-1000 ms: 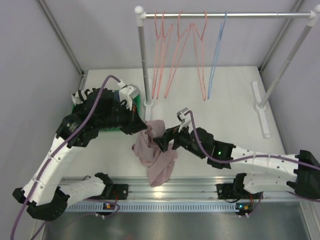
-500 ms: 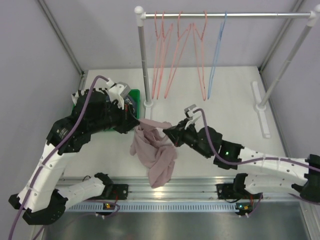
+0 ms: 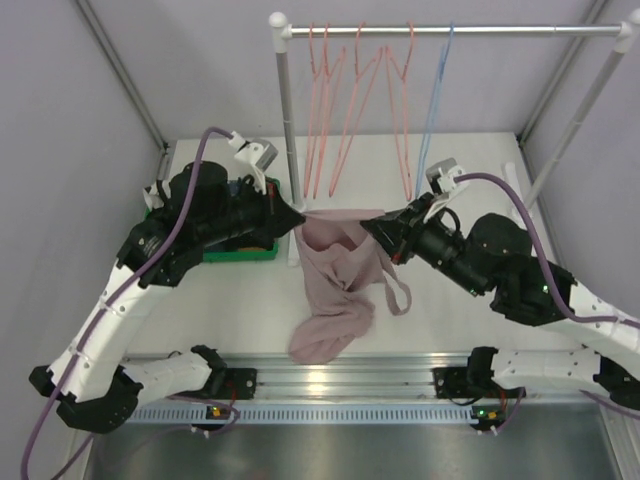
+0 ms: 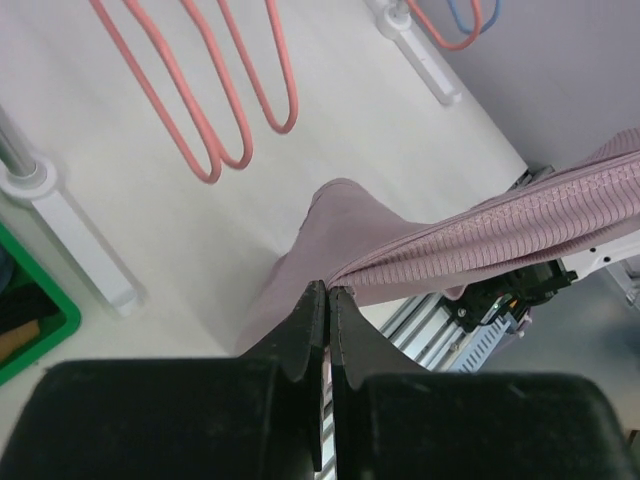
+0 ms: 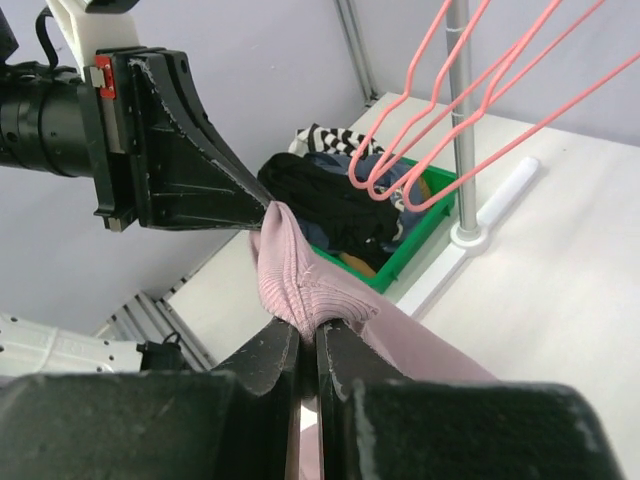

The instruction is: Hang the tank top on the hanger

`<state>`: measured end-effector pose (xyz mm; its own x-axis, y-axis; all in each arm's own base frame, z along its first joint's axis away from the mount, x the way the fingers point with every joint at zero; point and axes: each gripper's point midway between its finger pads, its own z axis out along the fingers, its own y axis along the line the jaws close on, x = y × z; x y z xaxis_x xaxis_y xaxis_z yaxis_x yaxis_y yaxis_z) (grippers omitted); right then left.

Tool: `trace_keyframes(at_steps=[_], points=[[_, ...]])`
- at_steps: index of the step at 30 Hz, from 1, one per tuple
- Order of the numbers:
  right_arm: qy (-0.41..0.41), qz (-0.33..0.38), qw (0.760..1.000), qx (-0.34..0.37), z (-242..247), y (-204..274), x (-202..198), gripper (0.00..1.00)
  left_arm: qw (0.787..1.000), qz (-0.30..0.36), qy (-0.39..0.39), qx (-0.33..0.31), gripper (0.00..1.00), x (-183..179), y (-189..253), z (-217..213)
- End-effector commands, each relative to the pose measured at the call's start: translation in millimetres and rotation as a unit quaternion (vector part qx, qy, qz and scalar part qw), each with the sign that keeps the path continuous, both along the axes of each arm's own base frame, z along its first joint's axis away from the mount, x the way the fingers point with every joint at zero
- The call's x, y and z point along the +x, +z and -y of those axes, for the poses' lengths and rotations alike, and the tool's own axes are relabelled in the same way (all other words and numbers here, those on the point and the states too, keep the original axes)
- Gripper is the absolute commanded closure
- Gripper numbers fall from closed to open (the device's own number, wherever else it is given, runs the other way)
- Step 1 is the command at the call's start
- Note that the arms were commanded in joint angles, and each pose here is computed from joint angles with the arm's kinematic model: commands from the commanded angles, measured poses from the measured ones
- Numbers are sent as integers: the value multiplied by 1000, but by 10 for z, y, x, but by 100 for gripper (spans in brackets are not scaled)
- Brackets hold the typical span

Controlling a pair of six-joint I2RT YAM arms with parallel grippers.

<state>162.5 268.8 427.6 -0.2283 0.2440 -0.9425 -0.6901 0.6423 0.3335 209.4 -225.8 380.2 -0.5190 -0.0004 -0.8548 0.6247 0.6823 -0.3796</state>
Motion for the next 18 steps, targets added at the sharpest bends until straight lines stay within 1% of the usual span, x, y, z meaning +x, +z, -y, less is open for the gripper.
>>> trace_keyframes(at_steps=[1,4,5,7,8,9,10,11,12,13,14,15,16,18], points=[[-16,28,999,-10,202,372,-17,100,998,45,27,-24,100,161,328,-24],[-10,12,1000,-20,132,285,-19,100,999,23,27,-21,100,151,184,-5],[-1,1,1000,-29,75,142,-35,100,999,-1,30,-12,100,151,-29,6],[6,-27,999,-24,-3,-60,-55,100,999,-10,44,-13,99,92,-181,-75],[13,-43,998,-35,-81,-311,-61,100,998,-38,50,-2,92,64,-469,-92],[15,-57,998,-36,-120,-444,-66,100,998,-29,53,-14,87,6,-468,-141],[17,-83,996,-31,-180,-595,-83,100,997,-39,58,-13,79,-22,-562,-164],[14,-105,993,-49,-263,-898,-63,100,997,-48,59,-7,67,-84,-707,-209],[10,-135,990,-45,-320,-1045,-64,100,997,-55,63,-2,61,-115,-779,-240],[9,-150,987,-53,-372,-1187,-61,100,996,-66,67,5,57,-138,-906,-267],[9,-170,982,-76,-488,-1441,-47,100,996,-61,71,0,51,-176,-899,-310],[4,-191,979,-78,-548,-1556,-41,100,995,-62,74,-2,50,-196,-922,-328],[2,-200,976,-88,-605,-1656,-25,100,994,-72,78,-1,50,-217,-1003,-346],[1,-216,970,-113,-781,-1868,18,99,994,-70,81,-11,49,-264,-1011,-372]])
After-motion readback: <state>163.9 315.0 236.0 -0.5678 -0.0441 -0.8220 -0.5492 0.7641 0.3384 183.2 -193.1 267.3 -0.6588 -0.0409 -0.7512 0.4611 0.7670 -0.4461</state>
